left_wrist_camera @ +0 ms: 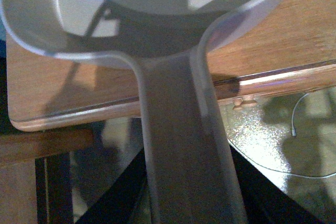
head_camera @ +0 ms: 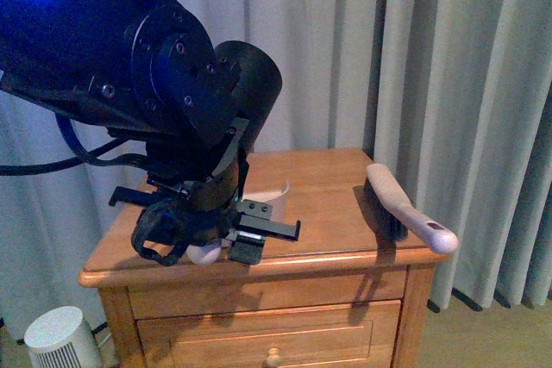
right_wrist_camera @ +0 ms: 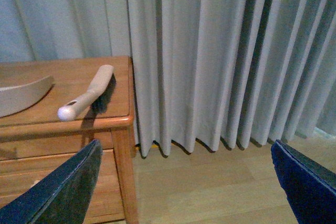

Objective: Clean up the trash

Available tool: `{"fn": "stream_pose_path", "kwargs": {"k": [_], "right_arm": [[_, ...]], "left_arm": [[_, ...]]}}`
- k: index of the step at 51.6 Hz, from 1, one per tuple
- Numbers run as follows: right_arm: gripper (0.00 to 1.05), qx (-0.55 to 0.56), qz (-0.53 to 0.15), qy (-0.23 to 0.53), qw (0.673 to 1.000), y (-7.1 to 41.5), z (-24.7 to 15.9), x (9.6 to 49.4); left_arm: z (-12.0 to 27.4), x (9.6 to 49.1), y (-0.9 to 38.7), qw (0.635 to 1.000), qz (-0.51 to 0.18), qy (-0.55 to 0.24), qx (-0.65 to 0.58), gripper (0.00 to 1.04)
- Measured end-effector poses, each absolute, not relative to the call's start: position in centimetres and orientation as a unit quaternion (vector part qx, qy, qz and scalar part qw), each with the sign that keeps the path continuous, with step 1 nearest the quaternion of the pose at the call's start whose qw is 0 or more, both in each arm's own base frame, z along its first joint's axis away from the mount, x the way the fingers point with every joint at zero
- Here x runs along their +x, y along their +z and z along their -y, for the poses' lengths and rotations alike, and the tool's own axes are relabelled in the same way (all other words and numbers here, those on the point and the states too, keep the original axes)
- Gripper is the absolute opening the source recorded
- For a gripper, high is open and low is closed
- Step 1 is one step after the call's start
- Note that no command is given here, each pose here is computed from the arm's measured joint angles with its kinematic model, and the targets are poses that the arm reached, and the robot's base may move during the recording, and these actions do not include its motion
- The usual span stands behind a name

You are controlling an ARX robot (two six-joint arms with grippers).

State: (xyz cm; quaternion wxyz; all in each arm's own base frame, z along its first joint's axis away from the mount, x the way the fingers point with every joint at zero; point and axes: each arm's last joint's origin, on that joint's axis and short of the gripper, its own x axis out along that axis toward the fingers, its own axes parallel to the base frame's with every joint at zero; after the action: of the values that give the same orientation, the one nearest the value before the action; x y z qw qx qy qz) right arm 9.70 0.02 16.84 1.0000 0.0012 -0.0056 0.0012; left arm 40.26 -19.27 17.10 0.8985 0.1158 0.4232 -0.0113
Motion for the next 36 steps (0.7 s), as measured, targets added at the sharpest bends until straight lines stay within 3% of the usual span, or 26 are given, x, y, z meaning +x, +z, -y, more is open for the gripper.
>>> {"fn": "stream_pose_path", "kwargs": {"k": [4, 16, 36], "right_arm": [[0.97, 0.001, 0.006, 0.001, 1.0, 16.8, 0.0, 9.7], [0.97, 0.001, 0.006, 0.001, 1.0, 16.8, 0.0, 9.7], [0.97, 0.001, 0.006, 0.001, 1.0, 16.8, 0.0, 9.7]], "left_arm": [[19.1, 40.2, 16.9, 0.898, -0.424, -0.014, 0.116, 0.27], [18.1, 39.9, 17.7, 0.914, -0.389, -0.008, 0.112, 0.26], [14.9, 36.4, 26.1, 0.974, -0.164, -0.002, 0.156, 0.26]]}}
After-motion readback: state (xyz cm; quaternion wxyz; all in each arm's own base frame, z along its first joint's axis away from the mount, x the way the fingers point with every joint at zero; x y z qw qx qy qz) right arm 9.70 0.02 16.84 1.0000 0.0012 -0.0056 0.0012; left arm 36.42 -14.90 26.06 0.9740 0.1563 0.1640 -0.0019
